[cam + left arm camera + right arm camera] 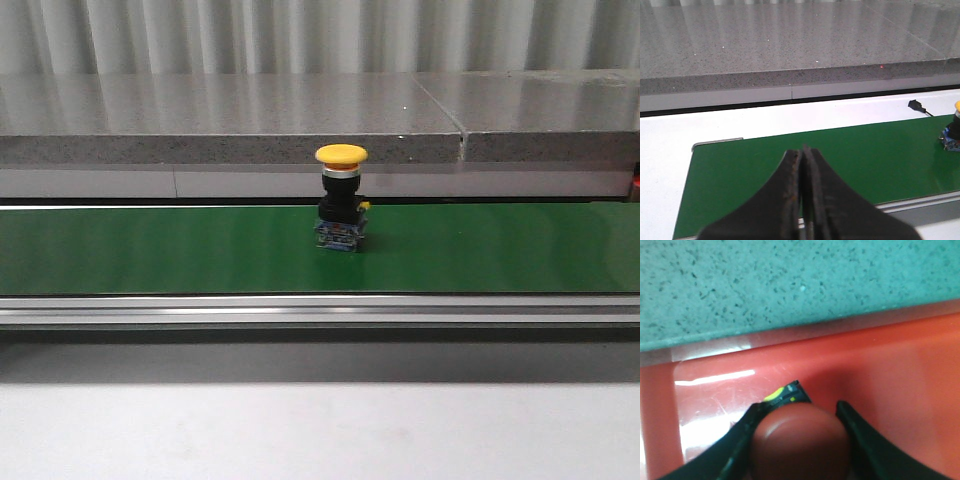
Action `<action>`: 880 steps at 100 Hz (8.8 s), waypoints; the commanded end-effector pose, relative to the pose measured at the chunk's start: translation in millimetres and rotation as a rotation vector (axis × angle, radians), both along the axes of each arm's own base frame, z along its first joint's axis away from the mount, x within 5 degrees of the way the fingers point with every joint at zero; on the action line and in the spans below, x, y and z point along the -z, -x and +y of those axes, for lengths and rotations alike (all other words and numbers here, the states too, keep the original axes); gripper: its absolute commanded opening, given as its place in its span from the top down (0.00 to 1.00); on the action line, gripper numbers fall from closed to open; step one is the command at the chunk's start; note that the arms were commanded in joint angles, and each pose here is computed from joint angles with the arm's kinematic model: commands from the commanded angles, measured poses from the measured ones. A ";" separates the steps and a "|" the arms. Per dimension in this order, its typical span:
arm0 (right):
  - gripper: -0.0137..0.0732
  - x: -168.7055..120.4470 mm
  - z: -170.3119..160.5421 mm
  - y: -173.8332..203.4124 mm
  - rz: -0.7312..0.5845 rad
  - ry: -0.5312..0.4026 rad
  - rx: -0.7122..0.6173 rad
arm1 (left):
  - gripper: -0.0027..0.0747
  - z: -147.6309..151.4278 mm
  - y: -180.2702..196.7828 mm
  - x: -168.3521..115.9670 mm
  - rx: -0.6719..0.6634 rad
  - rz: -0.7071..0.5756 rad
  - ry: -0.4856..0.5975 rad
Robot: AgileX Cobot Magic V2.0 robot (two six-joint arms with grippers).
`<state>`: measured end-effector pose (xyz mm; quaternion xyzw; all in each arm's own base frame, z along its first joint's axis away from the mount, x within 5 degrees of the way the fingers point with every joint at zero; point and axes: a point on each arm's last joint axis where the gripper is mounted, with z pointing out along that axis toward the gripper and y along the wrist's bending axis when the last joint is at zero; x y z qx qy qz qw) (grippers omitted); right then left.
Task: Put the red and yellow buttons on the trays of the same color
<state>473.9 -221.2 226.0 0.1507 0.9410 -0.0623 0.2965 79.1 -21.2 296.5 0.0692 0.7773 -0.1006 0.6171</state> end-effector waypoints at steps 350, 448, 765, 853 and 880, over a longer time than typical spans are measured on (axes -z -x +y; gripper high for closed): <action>0.72 -60.0 271.2 144.5 0.163 -0.058 -0.675 | 0.99 1.1 -1.3 -14.6 -0.017 -0.088 0.031; 0.72 -81.8 62.8 295.6 0.009 -0.056 0.332 | 0.99 1.0 -1.3 -14.6 -0.017 -0.088 0.031; 0.17 -141.8 205.0 303.6 -0.483 0.070 -0.268 | 0.99 1.0 -1.3 -14.6 -0.017 -0.088 0.031; 0.92 -102.6 222.5 385.2 -0.650 0.112 -0.365 | 0.99 1.0 -1.3 -14.7 -0.016 -0.088 0.033; 0.92 -102.6 222.5 385.2 -0.650 0.112 -0.365 | 0.99 1.0 -1.3 -14.7 -0.016 -0.088 0.033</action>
